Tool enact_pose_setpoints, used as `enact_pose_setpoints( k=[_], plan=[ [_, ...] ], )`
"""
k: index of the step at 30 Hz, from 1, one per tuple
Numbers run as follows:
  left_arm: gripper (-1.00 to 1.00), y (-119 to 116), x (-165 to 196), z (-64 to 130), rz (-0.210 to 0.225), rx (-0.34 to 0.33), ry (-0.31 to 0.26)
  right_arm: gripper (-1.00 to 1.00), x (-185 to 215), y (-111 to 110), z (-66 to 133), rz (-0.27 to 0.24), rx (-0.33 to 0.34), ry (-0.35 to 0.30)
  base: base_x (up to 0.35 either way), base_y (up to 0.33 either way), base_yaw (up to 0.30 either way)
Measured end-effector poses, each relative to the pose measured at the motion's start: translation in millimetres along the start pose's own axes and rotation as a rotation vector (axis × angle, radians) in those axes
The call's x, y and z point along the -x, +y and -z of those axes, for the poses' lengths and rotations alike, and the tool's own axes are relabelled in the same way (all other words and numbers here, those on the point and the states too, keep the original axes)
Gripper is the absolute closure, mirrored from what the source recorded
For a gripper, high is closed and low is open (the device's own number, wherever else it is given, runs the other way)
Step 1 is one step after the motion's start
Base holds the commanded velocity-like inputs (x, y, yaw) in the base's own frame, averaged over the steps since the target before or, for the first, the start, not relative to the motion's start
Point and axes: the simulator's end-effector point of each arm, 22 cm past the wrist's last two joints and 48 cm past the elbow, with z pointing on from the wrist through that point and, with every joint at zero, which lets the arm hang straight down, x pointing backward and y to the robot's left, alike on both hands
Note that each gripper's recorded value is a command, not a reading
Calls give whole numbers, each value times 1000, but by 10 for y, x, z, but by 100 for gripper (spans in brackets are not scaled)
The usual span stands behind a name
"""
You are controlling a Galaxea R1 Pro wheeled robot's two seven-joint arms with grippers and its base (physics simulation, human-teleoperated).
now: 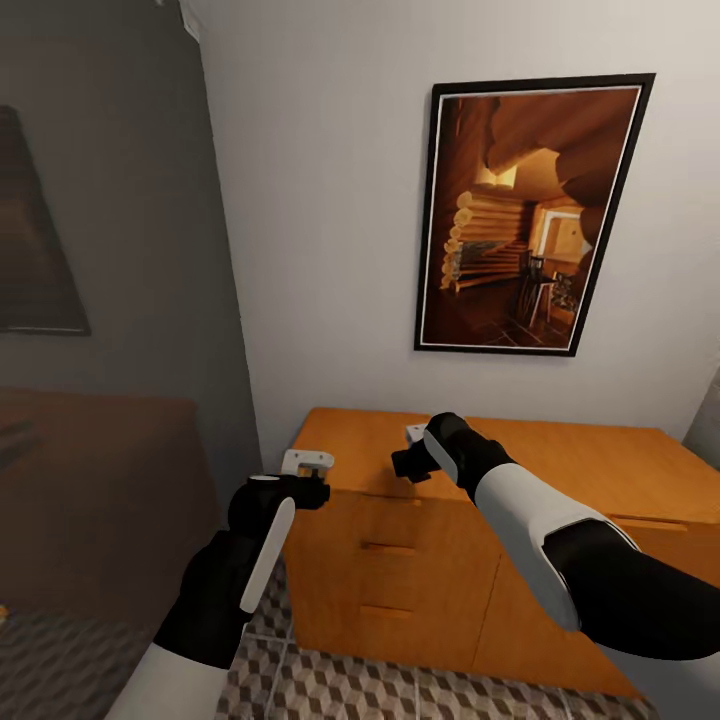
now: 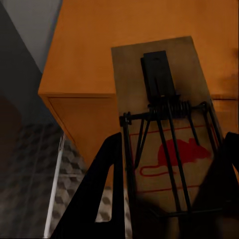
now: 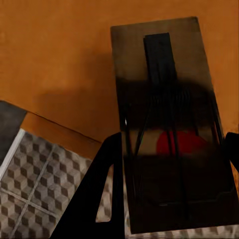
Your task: Take the four mousetraps from the cabinet in the bathroom and place them on the bathroom floor. Make sure all four end up on the same floor surface, and ensure that at least two of them are either under or directly next to the same bathroom sink.
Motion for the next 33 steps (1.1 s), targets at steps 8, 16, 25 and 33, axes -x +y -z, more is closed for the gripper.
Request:
enact_pose_setpoints(
  k=[8, 16, 25, 33],
  plan=[
    [100, 4, 80, 73, -1, 1, 0, 100, 54, 9, 91, 0, 0, 0, -339, 0, 0],
    [100, 6, 153, 144, -1, 1, 0, 100, 102, 17, 180, 0, -1, 1, -339, 0, 0],
    [100, 7, 233, 229, -1, 1, 0, 100, 153, 30, 282, 0, 0, 1, -145, 0, 0],
    [100, 0, 290, 295, -1, -2, 2, 100, 192, 49, 366, 0, 0, 2, -6, 0, 0]
  ],
)
